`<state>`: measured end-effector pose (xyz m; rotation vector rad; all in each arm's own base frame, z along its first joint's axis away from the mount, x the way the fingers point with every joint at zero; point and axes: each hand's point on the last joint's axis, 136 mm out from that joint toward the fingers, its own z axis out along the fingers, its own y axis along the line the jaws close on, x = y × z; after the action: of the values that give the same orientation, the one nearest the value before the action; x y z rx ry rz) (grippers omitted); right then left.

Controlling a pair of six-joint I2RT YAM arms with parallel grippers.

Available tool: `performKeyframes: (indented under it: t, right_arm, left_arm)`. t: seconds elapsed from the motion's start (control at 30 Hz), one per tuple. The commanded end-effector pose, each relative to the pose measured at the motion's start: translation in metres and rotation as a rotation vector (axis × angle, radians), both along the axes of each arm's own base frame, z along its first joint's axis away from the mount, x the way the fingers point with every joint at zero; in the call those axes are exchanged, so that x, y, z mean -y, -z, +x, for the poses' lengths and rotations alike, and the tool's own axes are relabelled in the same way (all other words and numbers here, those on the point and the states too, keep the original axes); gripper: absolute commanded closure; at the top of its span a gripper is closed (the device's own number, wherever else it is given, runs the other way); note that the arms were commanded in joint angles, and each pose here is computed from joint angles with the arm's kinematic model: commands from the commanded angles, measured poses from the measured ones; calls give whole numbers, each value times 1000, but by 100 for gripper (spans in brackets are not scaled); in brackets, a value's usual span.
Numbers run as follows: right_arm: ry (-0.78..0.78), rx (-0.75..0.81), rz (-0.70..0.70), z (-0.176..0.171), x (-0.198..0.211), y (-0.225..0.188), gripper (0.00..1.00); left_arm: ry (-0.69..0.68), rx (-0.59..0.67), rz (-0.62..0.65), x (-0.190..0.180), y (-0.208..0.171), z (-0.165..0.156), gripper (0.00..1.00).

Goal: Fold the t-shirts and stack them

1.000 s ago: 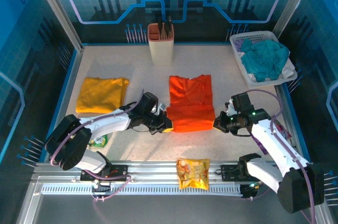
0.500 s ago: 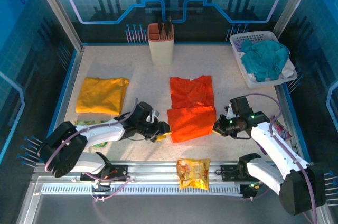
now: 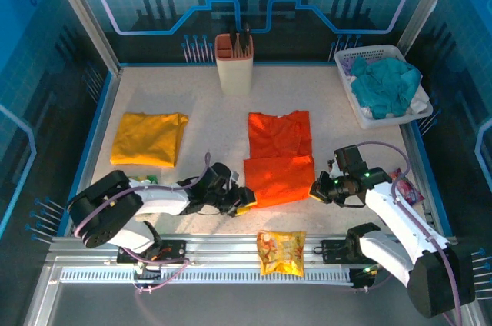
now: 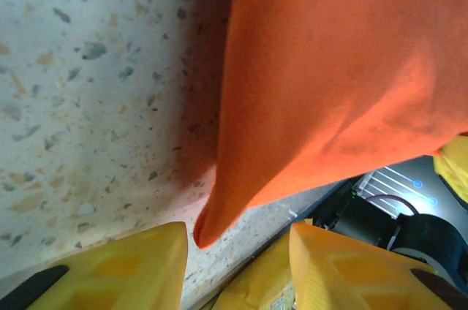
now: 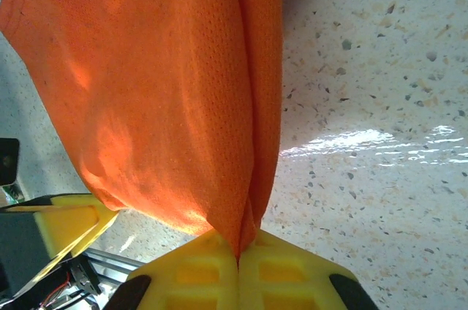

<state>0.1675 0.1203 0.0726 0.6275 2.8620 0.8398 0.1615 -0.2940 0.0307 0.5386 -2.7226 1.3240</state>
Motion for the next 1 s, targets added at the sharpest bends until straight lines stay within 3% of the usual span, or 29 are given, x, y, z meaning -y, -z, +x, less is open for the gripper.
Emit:
performKeyframes:
  t: [0.0,0.23,0.43,0.7,0.97]
  right_arm:
    - [2,-1,4,-3,-2,0,100]
    - [2,-2,9,-4,-2,1,100]
    - [0,1,13,-4,-3,1,100]
    - [2,2,2,-9,0,2,100]
    - [-33,-28,5,-22,0,1,100]
  left_arm:
    - [-37,-19,-2,6,3,1,57]
    - [-52,-31,36,7,11,4,59]
    - [-56,2,10,22,4,19,70]
    - [-49,-1,31,23,3,20,100]
    - [-15,-2,84,9,-15,0,100]
